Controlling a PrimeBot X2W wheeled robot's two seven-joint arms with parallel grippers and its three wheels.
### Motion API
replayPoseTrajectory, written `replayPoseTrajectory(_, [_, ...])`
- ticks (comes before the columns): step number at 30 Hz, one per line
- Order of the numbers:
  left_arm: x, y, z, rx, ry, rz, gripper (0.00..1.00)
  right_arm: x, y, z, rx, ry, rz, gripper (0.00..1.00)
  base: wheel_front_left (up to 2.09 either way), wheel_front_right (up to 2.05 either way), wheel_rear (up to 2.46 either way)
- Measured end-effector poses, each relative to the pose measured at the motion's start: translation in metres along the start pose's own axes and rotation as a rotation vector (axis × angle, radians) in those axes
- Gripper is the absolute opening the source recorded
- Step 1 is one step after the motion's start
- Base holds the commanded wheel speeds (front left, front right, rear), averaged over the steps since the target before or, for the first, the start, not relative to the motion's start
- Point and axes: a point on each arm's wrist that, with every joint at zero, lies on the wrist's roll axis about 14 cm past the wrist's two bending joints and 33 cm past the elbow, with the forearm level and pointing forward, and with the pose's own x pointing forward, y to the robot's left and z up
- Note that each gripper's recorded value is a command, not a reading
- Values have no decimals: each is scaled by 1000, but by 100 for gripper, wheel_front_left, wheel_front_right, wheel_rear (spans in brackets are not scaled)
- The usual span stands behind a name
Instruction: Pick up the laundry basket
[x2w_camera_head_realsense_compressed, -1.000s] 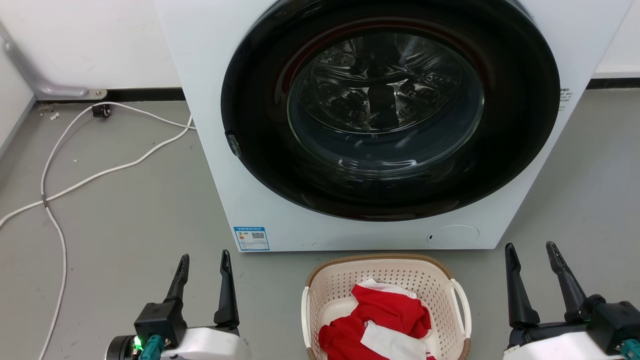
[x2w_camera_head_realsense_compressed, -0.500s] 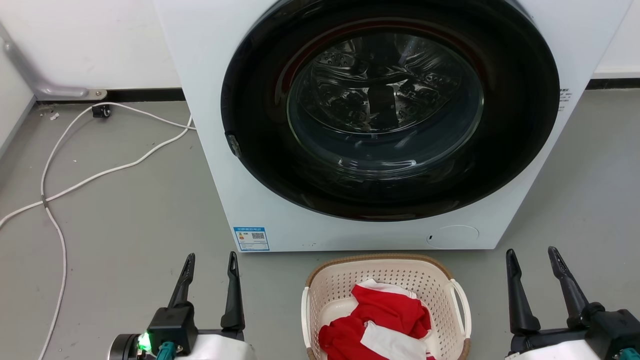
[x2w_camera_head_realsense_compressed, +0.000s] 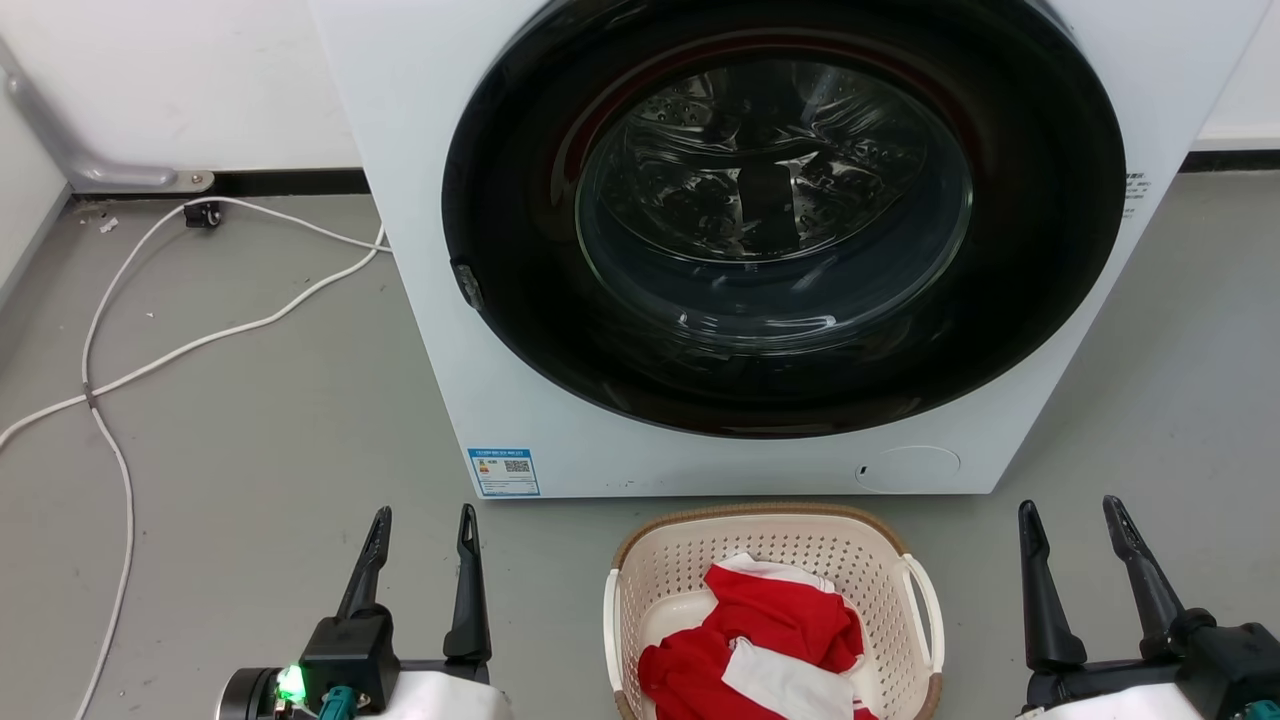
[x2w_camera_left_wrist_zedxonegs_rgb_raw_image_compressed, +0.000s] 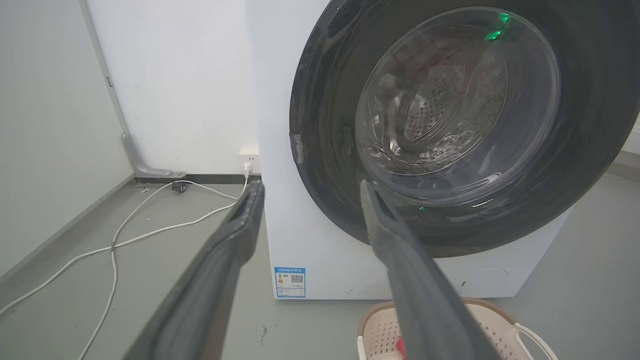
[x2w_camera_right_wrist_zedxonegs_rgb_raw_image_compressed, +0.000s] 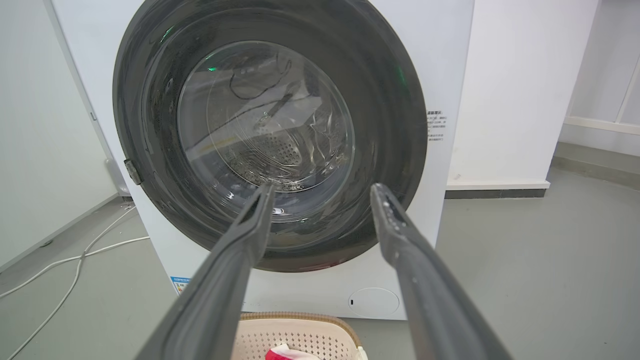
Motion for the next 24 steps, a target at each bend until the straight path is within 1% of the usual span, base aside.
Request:
replayPoseTrajectory(17, [3, -1, -8, -5, 23, -3, 100, 4, -1, -4, -4, 10, -2, 100, 0, 0, 0])
replayPoseTrajectory(21, [15, -8, -16, -25, 44, -32, 100, 14, -7, -8, -24, 20, -12, 100, 0, 0, 0])
replayPoseTrajectory(24, [28, -16, -27, -43, 72, -64, 100, 25, -14, -24, -46, 63, -24, 100, 0, 0, 0])
